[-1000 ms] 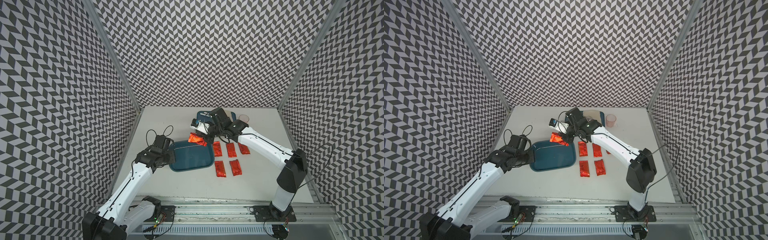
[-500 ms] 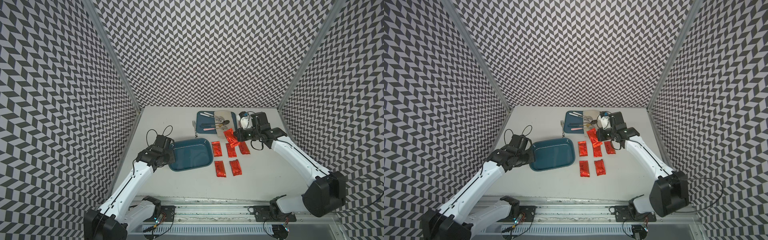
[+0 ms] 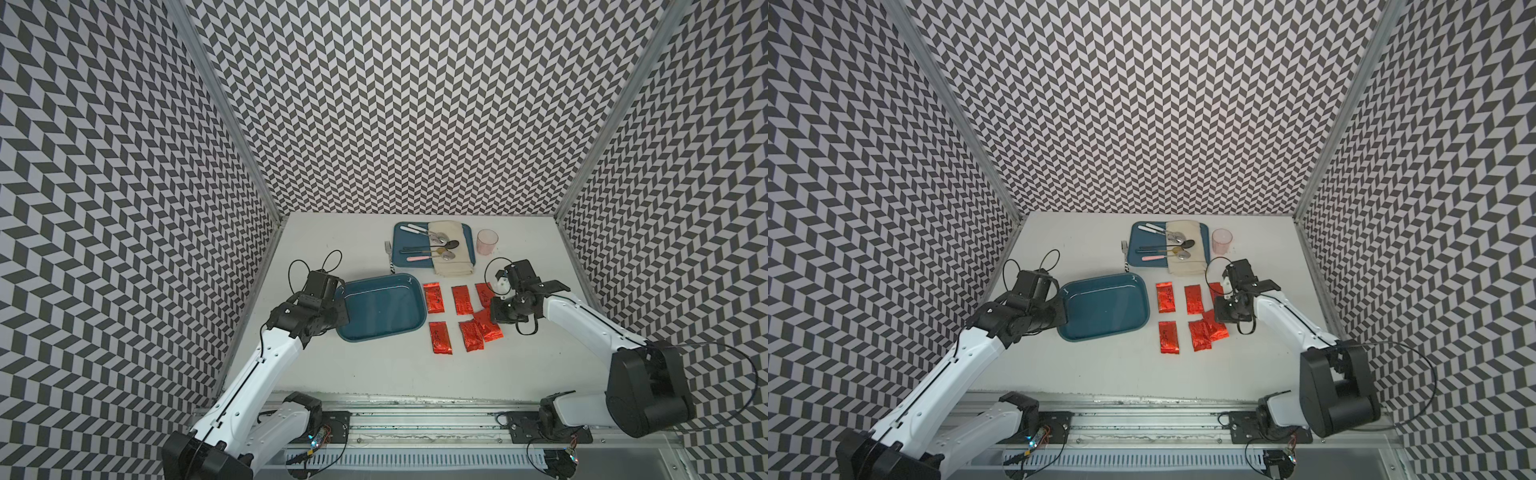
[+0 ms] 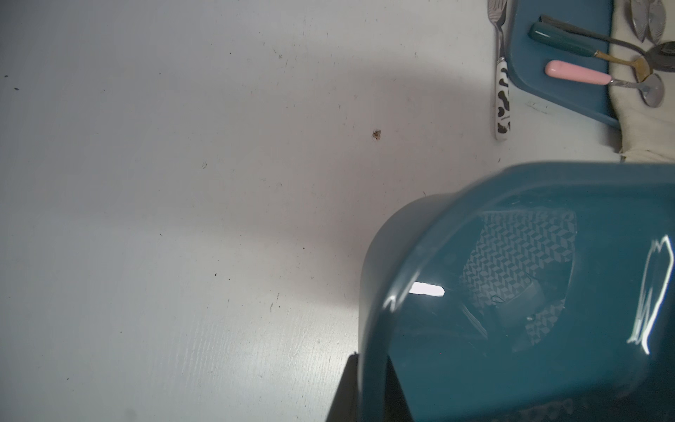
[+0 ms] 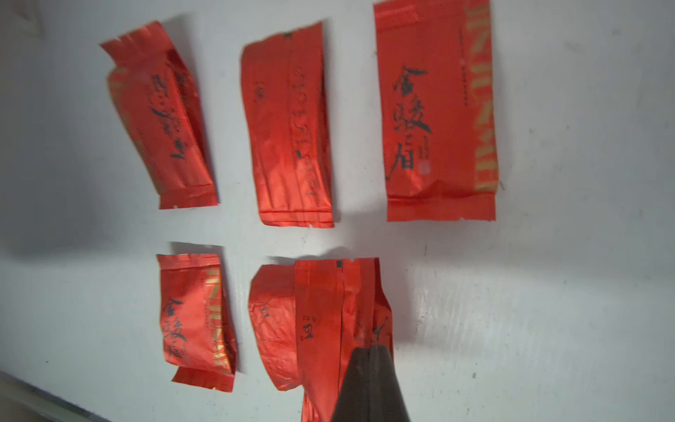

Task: Take the tea bags out of the storage box
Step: Place the tea bag at the center of the board.

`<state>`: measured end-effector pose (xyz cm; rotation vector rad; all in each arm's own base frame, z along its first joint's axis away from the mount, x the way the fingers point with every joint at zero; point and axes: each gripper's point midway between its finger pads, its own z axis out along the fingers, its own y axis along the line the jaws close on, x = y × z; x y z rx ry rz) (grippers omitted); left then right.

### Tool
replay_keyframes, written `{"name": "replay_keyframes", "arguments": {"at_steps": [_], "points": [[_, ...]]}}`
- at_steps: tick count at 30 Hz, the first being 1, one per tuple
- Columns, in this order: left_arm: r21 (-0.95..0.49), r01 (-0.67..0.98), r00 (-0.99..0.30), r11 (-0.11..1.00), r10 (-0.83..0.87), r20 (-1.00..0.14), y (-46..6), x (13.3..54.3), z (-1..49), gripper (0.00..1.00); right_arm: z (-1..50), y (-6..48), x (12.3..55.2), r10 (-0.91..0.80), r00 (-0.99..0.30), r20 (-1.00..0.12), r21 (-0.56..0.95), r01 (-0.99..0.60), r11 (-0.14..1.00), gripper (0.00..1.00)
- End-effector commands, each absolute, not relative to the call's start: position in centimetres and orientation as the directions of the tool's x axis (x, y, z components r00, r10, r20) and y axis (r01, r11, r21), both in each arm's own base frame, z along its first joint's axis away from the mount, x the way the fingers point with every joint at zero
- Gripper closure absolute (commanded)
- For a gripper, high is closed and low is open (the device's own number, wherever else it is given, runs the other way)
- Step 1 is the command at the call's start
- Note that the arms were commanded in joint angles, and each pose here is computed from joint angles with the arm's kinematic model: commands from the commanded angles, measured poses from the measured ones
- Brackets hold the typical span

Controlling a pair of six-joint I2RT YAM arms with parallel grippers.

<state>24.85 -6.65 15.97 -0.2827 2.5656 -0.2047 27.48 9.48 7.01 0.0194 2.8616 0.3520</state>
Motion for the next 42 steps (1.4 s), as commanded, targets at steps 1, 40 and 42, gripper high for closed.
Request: {"name": "replay_keyframes", "arguments": {"at_steps": [1,40,42], "points": [[-0.242,-0.132,-0.796,0.961,-0.248,-0.552,-6.9,25.4,17.7,1.00,6.3,7.0,27.8,0.126,-0.959,-0.253,0.159,0.087,0.983,1.00],[-0.253,-0.125,-0.790,0.959,-0.250,-0.560,-7.0,25.3,18.0,1.00,5.7,5.7,28.5,0.188,-0.940,-0.284,0.196,0.135,0.971,0.39],[-0.252,-0.125,-0.791,0.960,-0.249,-0.558,-7.0,25.3,18.0,1.00,6.0,6.1,28.6,0.176,-0.940,-0.291,0.211,0.116,0.971,0.33]]}}
